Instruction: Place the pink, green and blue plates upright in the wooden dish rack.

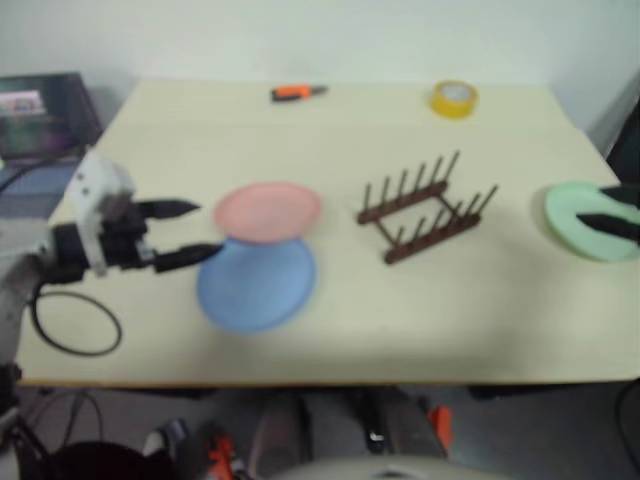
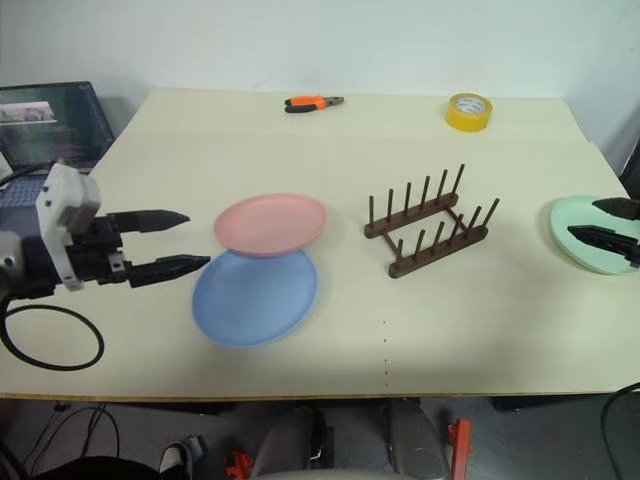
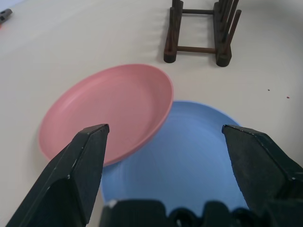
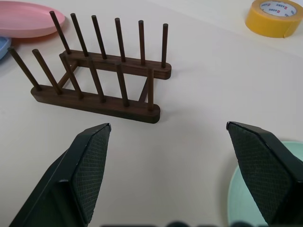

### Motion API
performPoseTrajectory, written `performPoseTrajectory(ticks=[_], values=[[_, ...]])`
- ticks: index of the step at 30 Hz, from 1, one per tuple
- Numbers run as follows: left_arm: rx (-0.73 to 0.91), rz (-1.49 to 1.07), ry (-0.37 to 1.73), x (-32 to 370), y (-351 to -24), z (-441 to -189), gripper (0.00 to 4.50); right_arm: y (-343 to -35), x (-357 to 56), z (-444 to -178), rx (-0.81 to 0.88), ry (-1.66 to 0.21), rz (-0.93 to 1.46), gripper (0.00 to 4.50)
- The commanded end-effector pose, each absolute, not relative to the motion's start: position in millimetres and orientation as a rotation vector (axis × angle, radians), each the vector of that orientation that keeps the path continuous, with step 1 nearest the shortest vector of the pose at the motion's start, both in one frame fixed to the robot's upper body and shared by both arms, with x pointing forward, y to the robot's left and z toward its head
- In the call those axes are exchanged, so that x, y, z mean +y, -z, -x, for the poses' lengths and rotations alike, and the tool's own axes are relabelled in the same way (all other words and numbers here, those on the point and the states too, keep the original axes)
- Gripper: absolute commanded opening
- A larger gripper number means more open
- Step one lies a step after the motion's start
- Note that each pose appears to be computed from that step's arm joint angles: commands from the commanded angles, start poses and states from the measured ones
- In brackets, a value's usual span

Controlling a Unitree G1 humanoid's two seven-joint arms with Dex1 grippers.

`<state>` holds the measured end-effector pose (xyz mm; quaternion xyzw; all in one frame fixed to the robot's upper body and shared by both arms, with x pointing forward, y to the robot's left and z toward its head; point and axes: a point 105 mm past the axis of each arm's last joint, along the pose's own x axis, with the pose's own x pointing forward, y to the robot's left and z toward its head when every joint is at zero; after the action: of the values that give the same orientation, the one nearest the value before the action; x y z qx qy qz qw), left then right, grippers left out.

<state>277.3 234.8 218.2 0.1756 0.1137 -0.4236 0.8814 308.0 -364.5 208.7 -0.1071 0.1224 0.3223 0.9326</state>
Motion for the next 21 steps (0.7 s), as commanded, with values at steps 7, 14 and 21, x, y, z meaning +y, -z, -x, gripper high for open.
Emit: performPoseTrajectory(ticks=[7,14,21], values=[[0.171,-0.402,0.915,221.7,-232.8,-276.5,4.22,-220.7,-365.1,-310.1,0.21,-0.656,0.262,4.27],[0.147,-0.365,1.032,182.3,-219.2,-289.1,4.22,-214.0,-367.3,-302.4,0.211,-0.646,0.262,4.27],[0.124,-0.377,1.08,130.1,-210.8,-303.0,4.22,-209.3,-353.8,-294.3,0.21,-0.683,0.25,4.27]])
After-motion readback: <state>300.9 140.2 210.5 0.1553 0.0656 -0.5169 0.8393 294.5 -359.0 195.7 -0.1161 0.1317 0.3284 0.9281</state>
